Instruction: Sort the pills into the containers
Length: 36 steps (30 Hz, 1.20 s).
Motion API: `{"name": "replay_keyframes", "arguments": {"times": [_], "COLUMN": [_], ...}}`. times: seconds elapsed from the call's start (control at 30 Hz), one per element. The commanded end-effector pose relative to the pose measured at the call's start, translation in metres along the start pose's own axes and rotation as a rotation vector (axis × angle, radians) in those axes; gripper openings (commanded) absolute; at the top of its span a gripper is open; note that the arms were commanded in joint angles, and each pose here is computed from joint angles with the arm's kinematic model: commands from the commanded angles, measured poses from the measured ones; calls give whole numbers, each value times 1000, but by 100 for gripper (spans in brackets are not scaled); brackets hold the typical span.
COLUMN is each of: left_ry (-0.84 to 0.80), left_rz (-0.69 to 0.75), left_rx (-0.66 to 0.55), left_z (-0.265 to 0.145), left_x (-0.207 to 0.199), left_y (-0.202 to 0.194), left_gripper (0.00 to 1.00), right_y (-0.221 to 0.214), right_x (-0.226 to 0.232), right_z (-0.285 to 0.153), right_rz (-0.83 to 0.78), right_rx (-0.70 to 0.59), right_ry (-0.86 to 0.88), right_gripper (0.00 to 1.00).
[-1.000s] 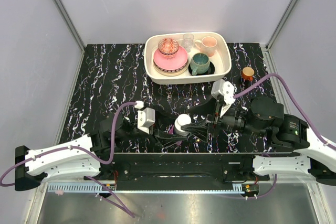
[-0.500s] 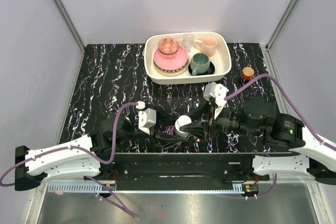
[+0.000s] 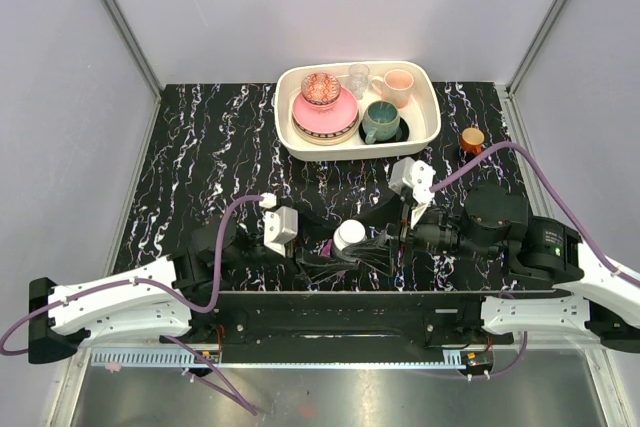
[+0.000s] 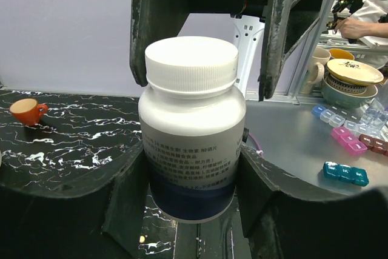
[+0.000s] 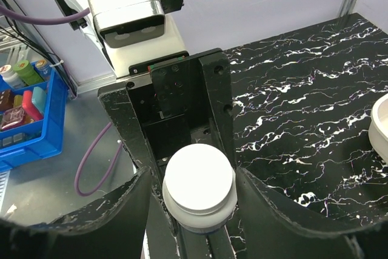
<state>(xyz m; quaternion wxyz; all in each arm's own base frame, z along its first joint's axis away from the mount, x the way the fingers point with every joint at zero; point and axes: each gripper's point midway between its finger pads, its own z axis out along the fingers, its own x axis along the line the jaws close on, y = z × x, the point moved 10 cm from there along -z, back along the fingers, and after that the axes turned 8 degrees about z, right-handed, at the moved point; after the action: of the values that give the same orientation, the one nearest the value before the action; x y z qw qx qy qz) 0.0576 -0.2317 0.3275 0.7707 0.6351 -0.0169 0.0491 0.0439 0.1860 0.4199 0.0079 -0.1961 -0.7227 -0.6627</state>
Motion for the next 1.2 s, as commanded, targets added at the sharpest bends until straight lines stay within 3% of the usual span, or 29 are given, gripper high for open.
{"name": "replay_keyframes", "arguments": {"times": [0.0,0.3,0.6,0.77,0.87,0.9,0.93,1.17], "left_ry": [-23,-31,-8,105,262,300,356,567], "left_rz": [21,20,20,52,84,98,108,215], "left_rx": [-93,-93,-93,-41,-2,-5,21,67], "left_z": [5,5,4,0,-4,-5,-7,-8], "left_x": [0,0,1,10,23,27,31,53], "left_y": [20,20,21,22,26,31,30,50], "left_gripper": [0,1,1,0,0,0,0,0], "right_y": [14,14,7,6,9,12,12,29], "right_x": [5,4,-1,-15,-25,-28,-35,-41], "right_z": [-7,-5,-2,10,21,24,32,56], "right_rz": [-5,-8,0,2,7,21,27,193], "right_rx": [-73,-72,-57,-41,-58,-73,-82,-213], "right_ry": [30,20,-36,-213,-371,-423,-522,-738], "right_gripper": [61,55,21,16,8,0,0,6]}}
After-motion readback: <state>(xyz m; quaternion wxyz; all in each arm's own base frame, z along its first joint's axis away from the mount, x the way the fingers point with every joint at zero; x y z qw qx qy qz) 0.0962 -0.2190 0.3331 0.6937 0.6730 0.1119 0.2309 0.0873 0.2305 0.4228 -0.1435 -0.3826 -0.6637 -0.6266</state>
